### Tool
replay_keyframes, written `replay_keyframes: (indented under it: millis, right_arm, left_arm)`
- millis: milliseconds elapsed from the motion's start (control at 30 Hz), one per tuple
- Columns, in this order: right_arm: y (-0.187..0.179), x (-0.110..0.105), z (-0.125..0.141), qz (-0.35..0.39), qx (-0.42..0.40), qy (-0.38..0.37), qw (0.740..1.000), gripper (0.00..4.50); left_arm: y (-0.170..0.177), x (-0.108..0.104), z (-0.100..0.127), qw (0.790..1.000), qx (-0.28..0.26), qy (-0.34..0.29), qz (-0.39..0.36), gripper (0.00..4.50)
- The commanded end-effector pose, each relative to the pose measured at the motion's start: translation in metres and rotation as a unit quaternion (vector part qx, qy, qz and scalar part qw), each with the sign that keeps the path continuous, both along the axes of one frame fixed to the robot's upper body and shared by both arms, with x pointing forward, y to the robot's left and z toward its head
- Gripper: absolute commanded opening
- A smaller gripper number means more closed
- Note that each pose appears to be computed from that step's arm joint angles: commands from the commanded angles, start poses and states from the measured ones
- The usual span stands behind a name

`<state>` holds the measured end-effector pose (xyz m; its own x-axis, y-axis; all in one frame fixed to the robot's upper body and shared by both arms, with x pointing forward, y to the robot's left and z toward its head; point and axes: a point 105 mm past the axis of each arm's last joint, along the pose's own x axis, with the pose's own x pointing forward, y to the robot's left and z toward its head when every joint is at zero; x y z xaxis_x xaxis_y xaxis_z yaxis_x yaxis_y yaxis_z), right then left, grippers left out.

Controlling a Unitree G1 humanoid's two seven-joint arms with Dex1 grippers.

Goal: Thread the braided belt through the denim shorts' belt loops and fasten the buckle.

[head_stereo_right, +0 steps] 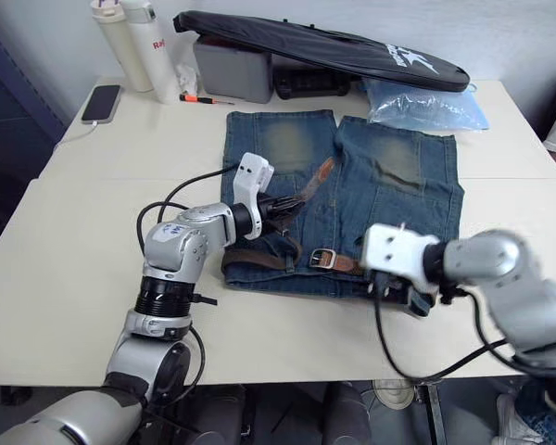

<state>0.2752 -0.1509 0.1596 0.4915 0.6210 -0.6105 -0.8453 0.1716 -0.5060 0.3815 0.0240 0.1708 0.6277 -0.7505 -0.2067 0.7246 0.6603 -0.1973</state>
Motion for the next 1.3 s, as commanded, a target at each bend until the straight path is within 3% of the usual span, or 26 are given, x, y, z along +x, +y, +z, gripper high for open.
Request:
replay_keyframes:
  millis: [33,300,533,700,900,1000,1133,1233,1300]
  right_arm:
    - [0.007,0.006,0.001,0.006,-0.017,-0.052,0.998,4.46]
    - [0.013,0.015,-0.001,-0.021,0.009,-0.068,0.997,4.46]
    - [0.003,0.021,-0.015,-0.03,-0.047,-0.083,0.995,4.46]
    - [0.002,0.037,-0.006,-0.055,-0.041,-0.143,0.987,4.46]
    - [0.008,0.039,0.002,-0.05,-0.013,-0.166,0.985,4.46]
    - [0.01,0.036,-0.003,-0.048,-0.001,-0.141,0.989,3.65]
    - [0.011,0.035,-0.004,-0.068,0.048,-0.099,0.992,1.7]
    - [0.001,0.031,-0.02,-0.109,0.072,-0.02,0.991,0.24]
    - [-0.01,0.037,-0.028,-0.164,0.11,0.007,0.98,0.05]
  left_arm:
    - [-0.004,-0.006,0.011,1.0,-0.004,-0.023,-0.011,0.0]
    - [-0.004,-0.008,0.008,1.0,0.004,-0.021,-0.013,0.0]
    - [-0.005,-0.008,0.007,1.0,0.009,-0.023,-0.016,0.0]
    - [-0.004,-0.012,-0.005,0.999,0.021,-0.011,-0.022,0.0]
    - [-0.001,-0.013,-0.012,0.999,0.026,-0.003,-0.02,0.0]
    - [-0.001,-0.013,-0.012,0.999,0.027,-0.004,-0.02,0.0]
    - [-0.002,-0.013,-0.01,0.999,0.026,-0.014,-0.023,0.0]
    - [-0.004,-0.015,0.001,0.999,0.004,-0.042,-0.033,0.0]
    - [0.001,-0.012,0.004,0.998,-0.012,-0.051,-0.019,0.0]
